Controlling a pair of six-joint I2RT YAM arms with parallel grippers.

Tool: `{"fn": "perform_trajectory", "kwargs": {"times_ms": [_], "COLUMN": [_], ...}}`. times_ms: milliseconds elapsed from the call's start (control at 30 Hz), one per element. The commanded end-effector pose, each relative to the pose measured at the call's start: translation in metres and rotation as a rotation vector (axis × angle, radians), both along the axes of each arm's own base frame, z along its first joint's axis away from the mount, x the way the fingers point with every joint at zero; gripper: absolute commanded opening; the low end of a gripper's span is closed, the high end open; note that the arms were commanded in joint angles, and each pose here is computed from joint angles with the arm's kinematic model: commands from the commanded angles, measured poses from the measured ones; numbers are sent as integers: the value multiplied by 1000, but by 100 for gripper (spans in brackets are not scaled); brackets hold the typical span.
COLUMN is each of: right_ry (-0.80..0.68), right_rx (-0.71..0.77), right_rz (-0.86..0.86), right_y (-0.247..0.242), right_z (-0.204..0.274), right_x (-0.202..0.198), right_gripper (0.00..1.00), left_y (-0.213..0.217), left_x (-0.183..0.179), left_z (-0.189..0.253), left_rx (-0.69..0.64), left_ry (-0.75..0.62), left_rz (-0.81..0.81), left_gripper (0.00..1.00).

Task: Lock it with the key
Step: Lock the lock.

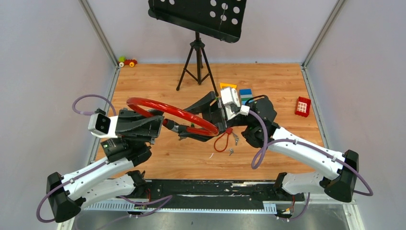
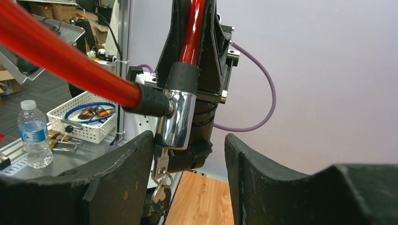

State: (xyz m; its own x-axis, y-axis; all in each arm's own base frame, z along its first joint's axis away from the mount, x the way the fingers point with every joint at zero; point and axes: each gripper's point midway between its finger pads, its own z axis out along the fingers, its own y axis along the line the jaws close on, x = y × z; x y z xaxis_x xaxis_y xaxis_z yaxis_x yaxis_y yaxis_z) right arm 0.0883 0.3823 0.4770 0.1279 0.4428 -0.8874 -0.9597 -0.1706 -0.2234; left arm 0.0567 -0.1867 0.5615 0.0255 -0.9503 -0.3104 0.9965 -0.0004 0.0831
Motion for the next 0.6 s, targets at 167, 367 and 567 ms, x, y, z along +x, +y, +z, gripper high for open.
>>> {"fn": "perform_trajectory", "kwargs": {"times_ms": [167, 367, 567], "right_ry": [-5, 25, 82], "right_rx": [4, -24, -80], "right_rz": [42, 41, 63], "right_y": [-2, -1, 5], "right_z": [20, 15, 10], "right_x": [-7, -4, 0], "right_gripper": [53, 52, 52], "left_y": [18, 14, 4], "left_x": [-22, -24, -25], "left_z": [17, 15, 14], "left_rx": [-73, -55, -18], "left_ry": [-83, -99, -120], "left_rz": [-55, -60, -91], "left_gripper": [0, 0, 0]}}
